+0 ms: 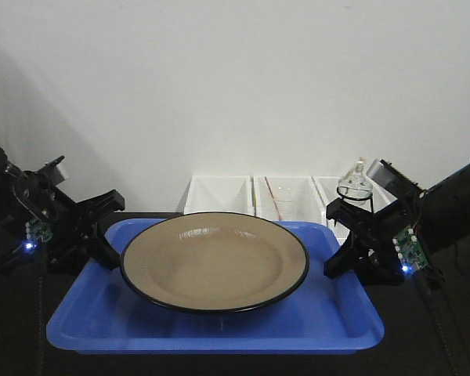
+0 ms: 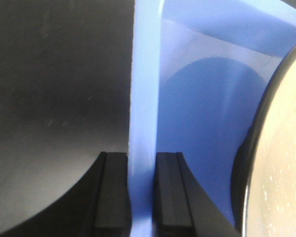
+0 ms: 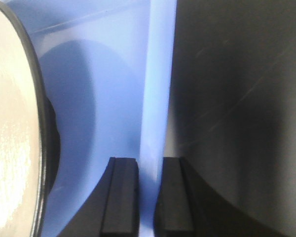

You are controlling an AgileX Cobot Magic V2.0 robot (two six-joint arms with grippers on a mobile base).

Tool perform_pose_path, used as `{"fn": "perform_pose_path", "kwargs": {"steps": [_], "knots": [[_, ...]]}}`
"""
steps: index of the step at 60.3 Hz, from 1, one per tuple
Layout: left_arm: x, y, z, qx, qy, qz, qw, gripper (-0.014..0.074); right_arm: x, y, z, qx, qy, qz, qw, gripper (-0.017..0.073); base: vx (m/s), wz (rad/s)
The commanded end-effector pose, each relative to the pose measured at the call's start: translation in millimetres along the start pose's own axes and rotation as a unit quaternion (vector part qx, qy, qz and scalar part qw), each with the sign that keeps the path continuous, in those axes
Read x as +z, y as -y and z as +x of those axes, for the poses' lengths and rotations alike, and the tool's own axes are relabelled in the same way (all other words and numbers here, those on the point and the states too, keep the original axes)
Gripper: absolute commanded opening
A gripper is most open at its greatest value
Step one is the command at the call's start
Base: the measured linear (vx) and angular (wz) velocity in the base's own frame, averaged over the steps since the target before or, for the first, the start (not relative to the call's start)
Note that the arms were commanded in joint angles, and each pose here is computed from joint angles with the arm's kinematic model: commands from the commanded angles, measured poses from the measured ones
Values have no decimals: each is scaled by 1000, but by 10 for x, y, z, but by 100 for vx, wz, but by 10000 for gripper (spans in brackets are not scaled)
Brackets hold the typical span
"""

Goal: Place disk in tray to left cabinet
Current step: 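Lift the blue tray with both grippers off the counter, then hold the tray level with both grippers while the base turns away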

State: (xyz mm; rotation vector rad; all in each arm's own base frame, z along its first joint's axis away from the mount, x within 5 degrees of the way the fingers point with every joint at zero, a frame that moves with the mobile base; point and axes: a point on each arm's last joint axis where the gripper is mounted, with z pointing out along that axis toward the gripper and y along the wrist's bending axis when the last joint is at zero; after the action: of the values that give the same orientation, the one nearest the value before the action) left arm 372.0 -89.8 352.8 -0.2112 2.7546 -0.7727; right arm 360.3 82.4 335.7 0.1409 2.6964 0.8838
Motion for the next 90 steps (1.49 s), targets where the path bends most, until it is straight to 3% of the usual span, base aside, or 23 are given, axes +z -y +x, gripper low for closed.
{"fn": "perform_pose_path", "kwargs": {"steps": [1,32,90], "knots": [[-313,349,128,-2,17,91,996,0,-266,-338,33,-4,39,-85,996,-4,-13,25],[-313,349,128,-2,17,91,996,0,-266,-338,34,-4,39,-85,996,-4,-15,51],[-313,349,128,-2,17,91,996,0,-266,-338,34,-4,39,-85,996,-4,-10,74]]}}
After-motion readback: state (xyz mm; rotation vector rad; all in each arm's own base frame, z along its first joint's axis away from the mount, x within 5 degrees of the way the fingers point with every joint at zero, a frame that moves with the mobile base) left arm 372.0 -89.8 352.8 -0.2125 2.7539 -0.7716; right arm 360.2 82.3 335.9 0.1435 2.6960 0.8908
